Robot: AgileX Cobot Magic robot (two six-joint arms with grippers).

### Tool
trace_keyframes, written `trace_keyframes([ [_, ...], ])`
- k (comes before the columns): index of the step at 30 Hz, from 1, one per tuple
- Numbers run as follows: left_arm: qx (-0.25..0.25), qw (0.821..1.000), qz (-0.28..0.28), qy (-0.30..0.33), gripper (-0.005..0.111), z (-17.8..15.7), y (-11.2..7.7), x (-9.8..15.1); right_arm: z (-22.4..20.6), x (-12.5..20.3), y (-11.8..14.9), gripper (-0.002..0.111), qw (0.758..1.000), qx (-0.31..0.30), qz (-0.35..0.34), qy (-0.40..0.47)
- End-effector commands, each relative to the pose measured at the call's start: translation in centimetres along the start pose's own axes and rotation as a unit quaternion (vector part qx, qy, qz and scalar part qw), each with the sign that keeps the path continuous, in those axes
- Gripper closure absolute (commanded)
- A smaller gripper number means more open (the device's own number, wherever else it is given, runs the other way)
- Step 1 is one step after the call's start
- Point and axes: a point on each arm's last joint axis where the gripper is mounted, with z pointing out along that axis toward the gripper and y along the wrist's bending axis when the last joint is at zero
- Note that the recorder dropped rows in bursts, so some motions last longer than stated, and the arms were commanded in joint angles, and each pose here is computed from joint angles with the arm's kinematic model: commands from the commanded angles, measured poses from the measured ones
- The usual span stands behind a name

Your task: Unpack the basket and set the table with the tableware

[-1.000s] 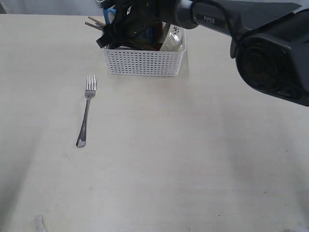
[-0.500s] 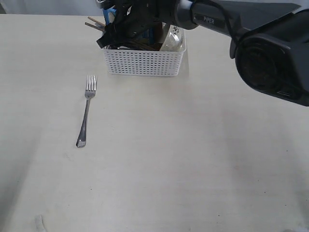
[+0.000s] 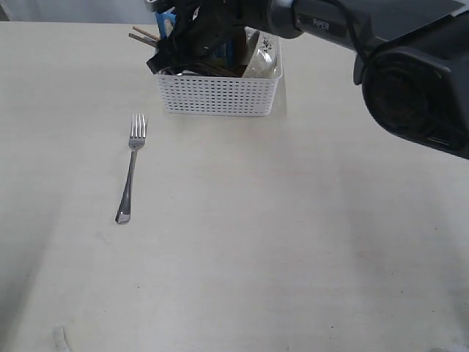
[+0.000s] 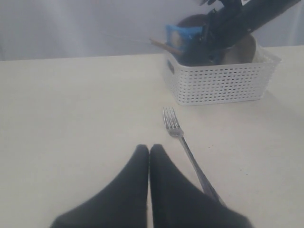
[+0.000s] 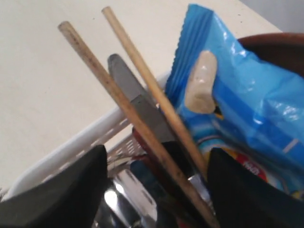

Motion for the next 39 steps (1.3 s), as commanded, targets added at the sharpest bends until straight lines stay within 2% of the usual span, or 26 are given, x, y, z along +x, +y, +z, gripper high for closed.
trace_keyframes([
  [1,0.002,1.000,0.002,-0.001,0.107,0.0,0.0,0.1,-1.8,-0.6,0.4,0.040,0.999,-0.019,-0.003,0.029],
  [5,0.002,1.000,0.002,-0.001,0.107,0.0,0.0,0.1,-3.1,-1.3,1.5,0.041,0.998,-0.036,-0.007,0.046],
  [9,0.002,1.000,0.001,-0.001,0.107,0.0,0.0,0.1,-3.6,-1.9,3.7,0.041,0.996,-0.054,-0.008,0.065],
  [13,0.002,1.000,0.001,-0.001,0.107,0.0,0.0,0.1,-3.6,-2.0,5.3,0.058,0.995,-0.041,-0.050,0.078],
  [15,0.002,1.000,0.001,-0.001,0.107,0.0,0.0,0.1,-4.0,-2.4,5.2,0.061,0.995,-0.023,-0.055,0.075],
  [20,0.002,1.000,0.001,-0.001,0.107,0.0,0.0,0.1,-7.6,-3.6,4.6,0.064,0.995,-0.011,-0.035,0.095],
  [24,0.002,1.000,0.001,-0.001,0.107,0.0,0.0,0.1,-10.2,-3.0,3.7,0.059,0.981,-0.032,-0.099,0.164],
  [25,0.002,1.000,0.001,-0.001,0.107,0.0,0.0,0.1,-10.5,-2.7,2.6,0.056,0.979,-0.033,-0.099,0.175],
  [31,0.002,1.000,0.001,-0.001,0.107,0.0,0.0,0.1,-8.6,-0.7,-0.4,0.051,0.975,-0.031,-0.088,0.203],
  [39,0.002,1.000,0.001,-0.001,0.107,0.0,0.0,0.1,-6.1,1.2,-0.9,0.051,0.968,-0.047,-0.091,0.228],
])
